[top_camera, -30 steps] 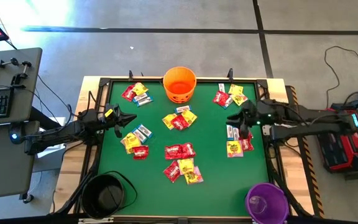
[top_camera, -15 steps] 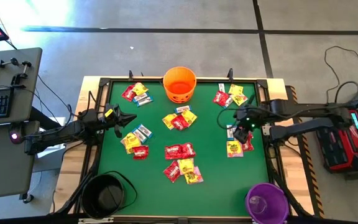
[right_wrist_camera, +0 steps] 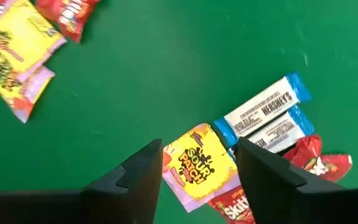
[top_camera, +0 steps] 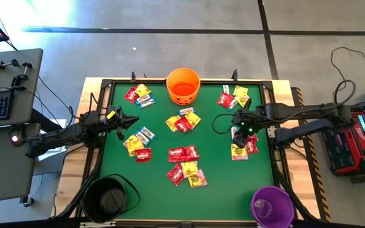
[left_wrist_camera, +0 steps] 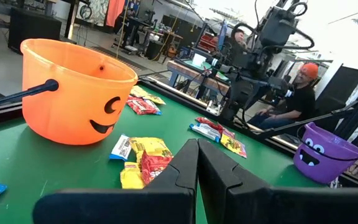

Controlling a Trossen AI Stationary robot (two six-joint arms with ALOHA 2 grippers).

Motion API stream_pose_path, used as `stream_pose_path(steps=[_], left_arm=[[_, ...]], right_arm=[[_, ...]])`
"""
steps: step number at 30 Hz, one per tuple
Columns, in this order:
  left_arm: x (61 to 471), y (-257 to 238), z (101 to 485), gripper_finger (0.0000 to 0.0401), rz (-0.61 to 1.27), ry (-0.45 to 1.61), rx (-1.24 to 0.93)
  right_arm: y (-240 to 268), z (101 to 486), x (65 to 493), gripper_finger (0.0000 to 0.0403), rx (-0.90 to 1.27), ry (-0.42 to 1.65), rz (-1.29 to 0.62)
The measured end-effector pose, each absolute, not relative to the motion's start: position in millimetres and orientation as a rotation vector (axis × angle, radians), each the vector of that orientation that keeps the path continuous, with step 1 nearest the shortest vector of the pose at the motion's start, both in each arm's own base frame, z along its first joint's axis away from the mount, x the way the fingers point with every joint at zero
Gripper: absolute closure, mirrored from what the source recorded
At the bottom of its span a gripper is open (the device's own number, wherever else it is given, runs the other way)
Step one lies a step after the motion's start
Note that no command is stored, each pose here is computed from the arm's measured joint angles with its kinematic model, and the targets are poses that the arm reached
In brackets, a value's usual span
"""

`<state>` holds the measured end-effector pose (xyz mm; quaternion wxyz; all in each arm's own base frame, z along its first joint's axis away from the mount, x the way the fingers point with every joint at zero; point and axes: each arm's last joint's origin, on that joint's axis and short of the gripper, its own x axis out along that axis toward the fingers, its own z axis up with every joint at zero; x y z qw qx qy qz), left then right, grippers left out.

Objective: Sort candy by brand, put in halloween buckets
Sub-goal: Put the red candy into the black bucket

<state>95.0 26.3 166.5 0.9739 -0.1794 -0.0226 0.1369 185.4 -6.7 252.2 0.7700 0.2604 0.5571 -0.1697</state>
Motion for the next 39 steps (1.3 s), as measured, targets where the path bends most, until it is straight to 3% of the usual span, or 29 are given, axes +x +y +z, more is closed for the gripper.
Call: stream_pose_path(steps=[8,13,22,32,39], left_arm=[[95.0,26.3,166.7,0.0401,0.276,-0.046,-0.362],[95.0,26.3,166.6,0.0401,0.276,-0.046,-0.362],[95.0,26.3,166.6,0.0401,0.276,-0.046,-0.362],[95.0,26.3,166.7,0.0401,0.276,-0.046,-0.362],[95.0,26.3,166.6,0.0401,0.276,-0.046,-0.362]], right_arm=[[-8.8,241.4,192.8,0.0293,0.650,1.236,-0.542],[-9.1,240.8,193.0,0.0317,0.741,1.214,-0.620],[-20.2,240.0,189.0,0.0320,0.843,1.224,-0.694],[-35.2,240.2,187.7,0.0320,0.718,1.223,-0.667],[-38.6,240.3,186.1,0.0320,0.625,1.205,-0.746]])
